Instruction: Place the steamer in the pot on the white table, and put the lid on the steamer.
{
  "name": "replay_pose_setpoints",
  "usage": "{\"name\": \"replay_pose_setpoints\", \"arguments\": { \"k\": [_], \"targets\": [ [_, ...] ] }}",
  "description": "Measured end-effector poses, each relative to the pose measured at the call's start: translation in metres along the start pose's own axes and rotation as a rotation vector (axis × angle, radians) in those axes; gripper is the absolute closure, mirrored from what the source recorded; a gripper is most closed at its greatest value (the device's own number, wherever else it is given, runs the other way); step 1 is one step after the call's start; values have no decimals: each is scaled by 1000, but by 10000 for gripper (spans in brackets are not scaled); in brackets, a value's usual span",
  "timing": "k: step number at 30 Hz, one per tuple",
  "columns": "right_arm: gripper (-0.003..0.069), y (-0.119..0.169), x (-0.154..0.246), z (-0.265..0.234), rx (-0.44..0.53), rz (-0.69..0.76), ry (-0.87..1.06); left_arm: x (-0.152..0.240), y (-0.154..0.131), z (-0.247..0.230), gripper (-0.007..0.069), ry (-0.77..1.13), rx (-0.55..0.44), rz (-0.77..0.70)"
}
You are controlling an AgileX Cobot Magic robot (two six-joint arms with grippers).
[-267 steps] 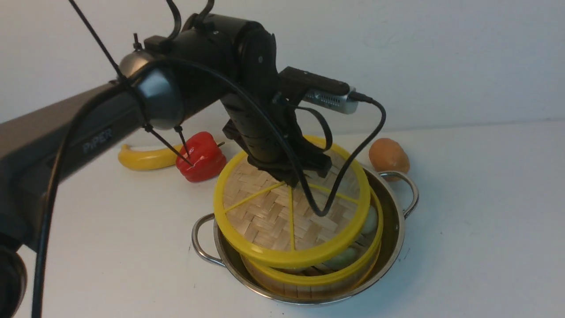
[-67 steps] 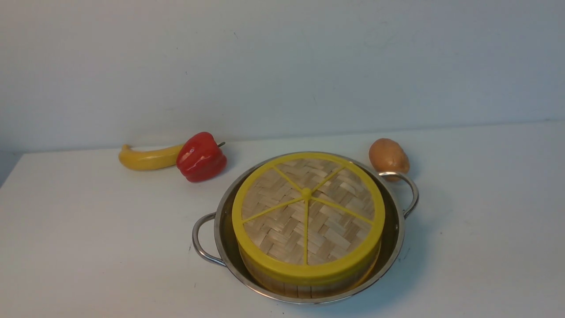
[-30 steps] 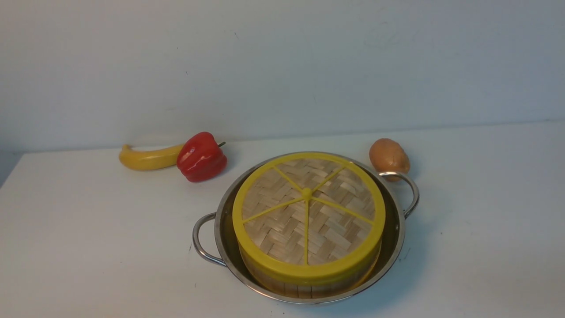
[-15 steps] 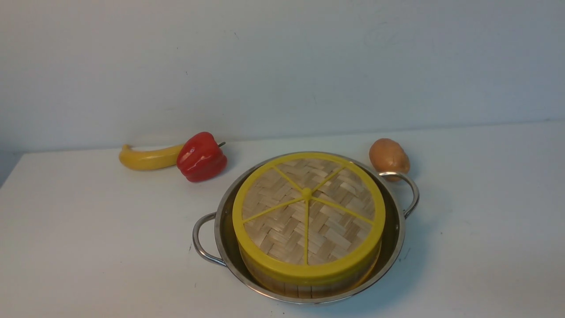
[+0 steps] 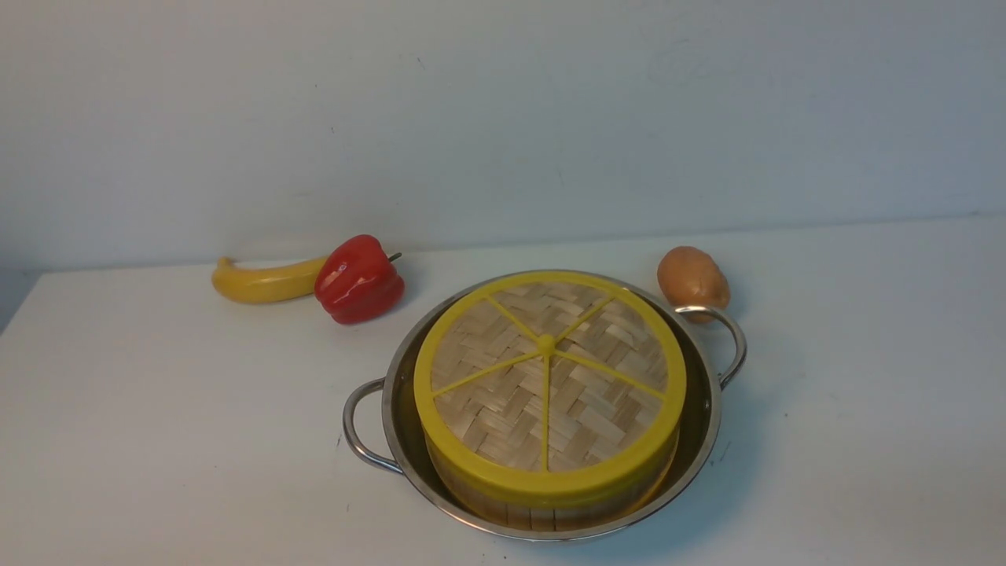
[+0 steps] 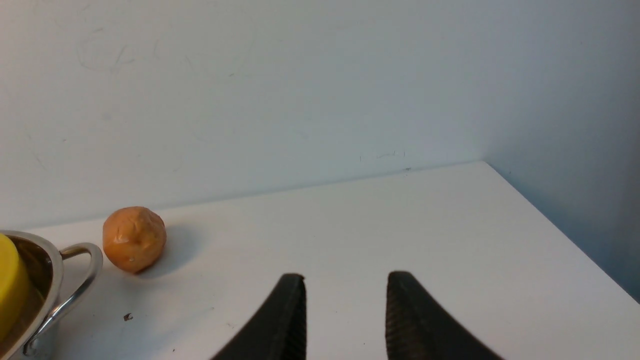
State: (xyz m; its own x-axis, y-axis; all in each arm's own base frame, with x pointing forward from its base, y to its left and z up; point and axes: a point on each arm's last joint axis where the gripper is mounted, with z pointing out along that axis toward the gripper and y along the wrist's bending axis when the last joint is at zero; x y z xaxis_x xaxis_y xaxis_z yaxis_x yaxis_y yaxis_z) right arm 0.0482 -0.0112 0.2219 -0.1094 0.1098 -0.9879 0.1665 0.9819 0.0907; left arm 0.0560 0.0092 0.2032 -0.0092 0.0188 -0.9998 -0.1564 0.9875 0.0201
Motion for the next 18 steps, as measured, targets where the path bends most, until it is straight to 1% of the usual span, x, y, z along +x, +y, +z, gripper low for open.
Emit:
{"name": "replay_pose_setpoints", "arguments": {
  "k": [6, 11, 18],
  "targets": [
    [417, 0, 0, 0, -1, 0, 0, 0, 0, 0, 542, 0, 0, 0],
    [417, 2, 0, 0, -34, -4, 4, 0, 0, 0, 542, 0, 0, 0],
    [417, 2, 0, 0, -42, -5, 4, 0, 0, 0, 541, 0, 0, 0]
  ]
}}
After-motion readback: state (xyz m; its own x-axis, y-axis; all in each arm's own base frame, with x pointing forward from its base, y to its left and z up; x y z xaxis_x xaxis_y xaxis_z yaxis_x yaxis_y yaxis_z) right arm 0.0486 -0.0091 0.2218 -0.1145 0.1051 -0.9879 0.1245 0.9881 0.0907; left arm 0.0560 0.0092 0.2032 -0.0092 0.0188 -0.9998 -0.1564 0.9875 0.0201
